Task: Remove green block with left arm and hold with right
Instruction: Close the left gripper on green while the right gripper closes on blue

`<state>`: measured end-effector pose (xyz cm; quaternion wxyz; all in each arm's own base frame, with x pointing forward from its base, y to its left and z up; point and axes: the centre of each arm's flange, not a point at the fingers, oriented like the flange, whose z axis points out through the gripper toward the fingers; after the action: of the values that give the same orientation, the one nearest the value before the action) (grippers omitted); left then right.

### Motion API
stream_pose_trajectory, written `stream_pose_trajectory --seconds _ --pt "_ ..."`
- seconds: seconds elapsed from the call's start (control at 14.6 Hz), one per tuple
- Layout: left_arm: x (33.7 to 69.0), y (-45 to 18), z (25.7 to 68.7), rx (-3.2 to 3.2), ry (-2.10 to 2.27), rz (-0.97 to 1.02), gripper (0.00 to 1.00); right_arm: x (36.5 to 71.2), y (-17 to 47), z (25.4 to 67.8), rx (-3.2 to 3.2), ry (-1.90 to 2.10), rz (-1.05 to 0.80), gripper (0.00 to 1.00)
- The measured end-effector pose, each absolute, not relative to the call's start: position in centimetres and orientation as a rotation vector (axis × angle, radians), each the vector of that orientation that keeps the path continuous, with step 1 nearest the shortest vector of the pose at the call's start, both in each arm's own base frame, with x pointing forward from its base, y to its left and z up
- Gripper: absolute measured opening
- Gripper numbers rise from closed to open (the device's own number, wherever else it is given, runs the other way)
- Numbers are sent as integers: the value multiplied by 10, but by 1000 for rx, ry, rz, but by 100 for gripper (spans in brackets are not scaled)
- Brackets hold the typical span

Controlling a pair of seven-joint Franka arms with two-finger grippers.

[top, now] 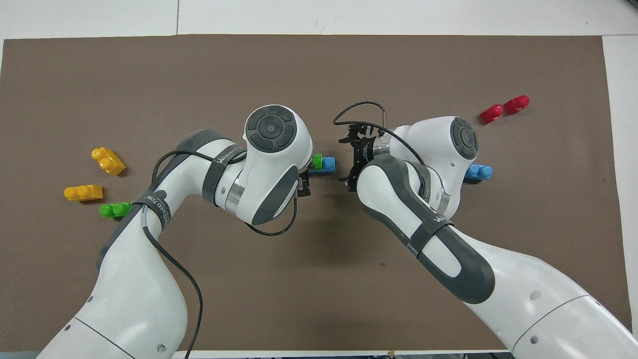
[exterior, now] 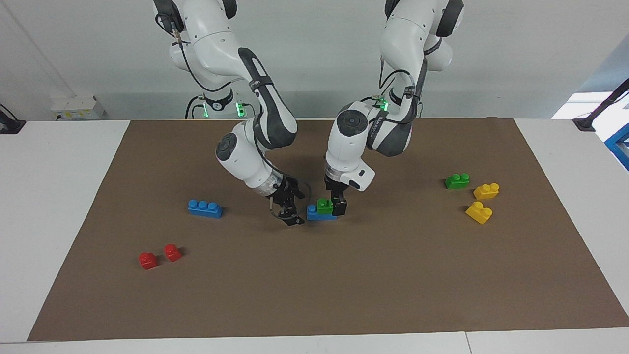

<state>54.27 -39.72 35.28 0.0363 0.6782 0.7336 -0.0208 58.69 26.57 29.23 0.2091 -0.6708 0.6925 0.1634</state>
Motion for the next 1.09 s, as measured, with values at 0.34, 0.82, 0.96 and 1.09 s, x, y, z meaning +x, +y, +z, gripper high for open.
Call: stream_pose_trajectory --seconds 0.34,0.82,0.96,1.09 --pt "541 -399 351 2060 2270 -54 100 580 287 285 -1840 1919 437 100" --pt "538 -400 344 2031 2286 -28 100 581 292 278 -1833 1919 402 100" --pt "536 -401 342 2027 2285 -27 100 581 294 274 -1835 1920 400 91" --pt "536 -402 341 2027 2285 -26 100 581 295 272 -1837 1920 401 90"
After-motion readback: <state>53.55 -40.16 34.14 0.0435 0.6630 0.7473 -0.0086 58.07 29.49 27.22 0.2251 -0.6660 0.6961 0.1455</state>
